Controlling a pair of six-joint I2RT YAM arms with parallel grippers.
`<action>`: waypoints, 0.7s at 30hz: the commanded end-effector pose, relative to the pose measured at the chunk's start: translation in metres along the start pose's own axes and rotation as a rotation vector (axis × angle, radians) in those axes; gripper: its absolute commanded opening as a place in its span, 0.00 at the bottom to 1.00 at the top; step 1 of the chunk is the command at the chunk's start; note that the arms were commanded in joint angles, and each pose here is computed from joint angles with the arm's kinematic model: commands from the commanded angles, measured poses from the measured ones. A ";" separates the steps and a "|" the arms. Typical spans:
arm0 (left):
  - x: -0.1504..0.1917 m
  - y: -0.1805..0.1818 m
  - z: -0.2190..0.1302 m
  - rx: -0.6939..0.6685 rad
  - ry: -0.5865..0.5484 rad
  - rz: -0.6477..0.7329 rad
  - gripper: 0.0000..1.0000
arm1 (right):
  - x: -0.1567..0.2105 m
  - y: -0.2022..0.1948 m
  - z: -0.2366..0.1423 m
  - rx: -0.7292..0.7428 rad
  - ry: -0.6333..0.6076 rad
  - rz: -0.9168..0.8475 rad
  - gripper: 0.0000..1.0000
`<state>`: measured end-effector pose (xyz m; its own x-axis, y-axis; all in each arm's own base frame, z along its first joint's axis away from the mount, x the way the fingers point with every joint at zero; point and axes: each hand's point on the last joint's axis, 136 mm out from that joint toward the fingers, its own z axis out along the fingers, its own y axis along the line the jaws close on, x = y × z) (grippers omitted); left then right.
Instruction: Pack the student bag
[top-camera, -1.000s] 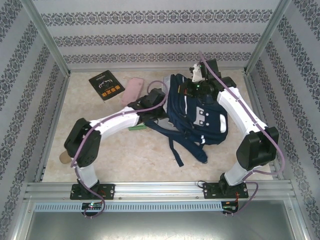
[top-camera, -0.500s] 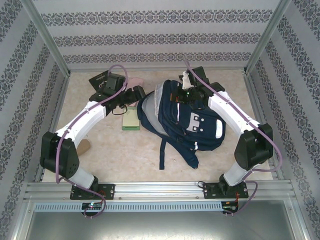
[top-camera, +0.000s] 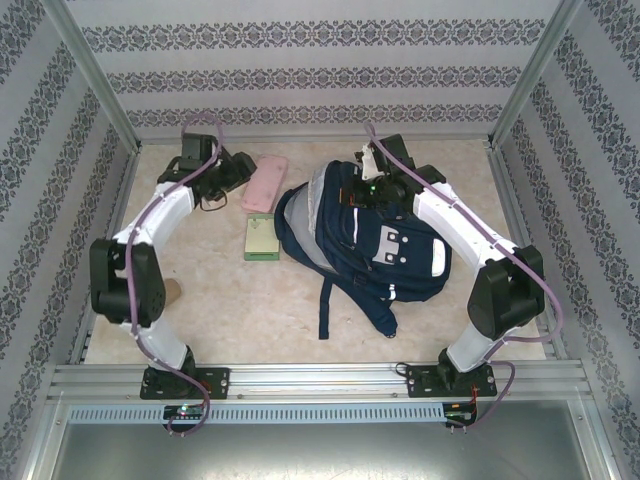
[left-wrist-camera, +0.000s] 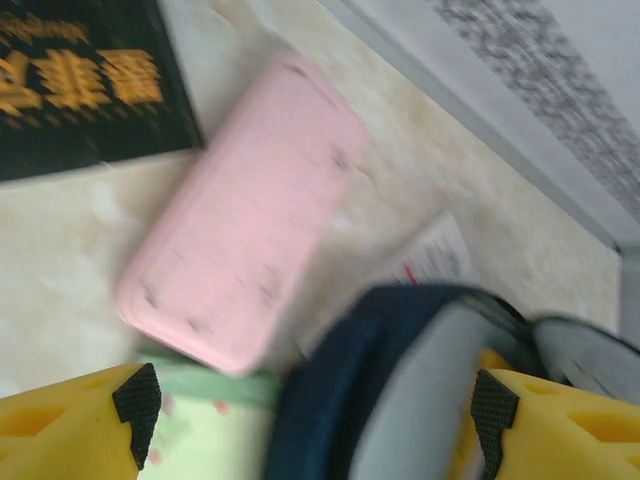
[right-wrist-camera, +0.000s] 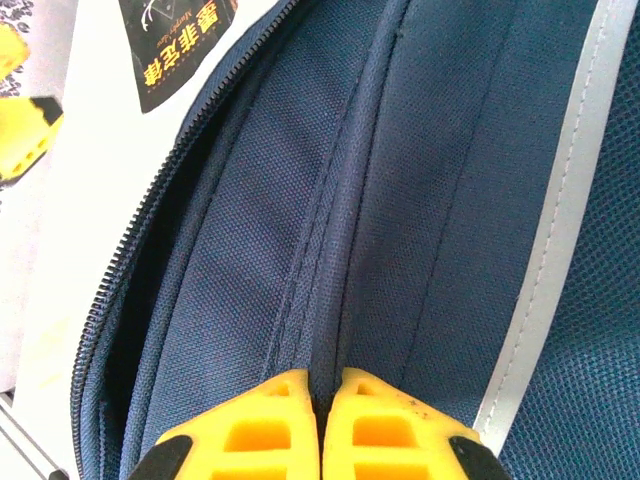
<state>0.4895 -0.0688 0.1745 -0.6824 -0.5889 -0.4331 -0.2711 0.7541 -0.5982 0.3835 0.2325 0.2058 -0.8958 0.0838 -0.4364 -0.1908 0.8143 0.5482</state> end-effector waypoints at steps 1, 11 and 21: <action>-0.030 0.022 0.025 -0.053 -0.038 0.000 0.83 | -0.003 0.000 0.001 0.035 -0.012 -0.034 0.00; -0.081 0.083 0.114 -0.160 -0.004 -0.126 0.82 | 0.004 0.017 0.008 0.045 -0.007 -0.045 0.00; -0.030 0.136 0.127 -0.323 0.137 -0.235 0.79 | 0.009 -0.009 0.030 0.154 0.042 -0.065 0.00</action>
<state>0.6089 0.0071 0.0565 -0.6372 -0.6941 -0.3349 -0.4821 0.6980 -0.5295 0.3832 0.2531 0.1824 -0.9046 0.0362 -0.4247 -0.1865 0.8625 0.4705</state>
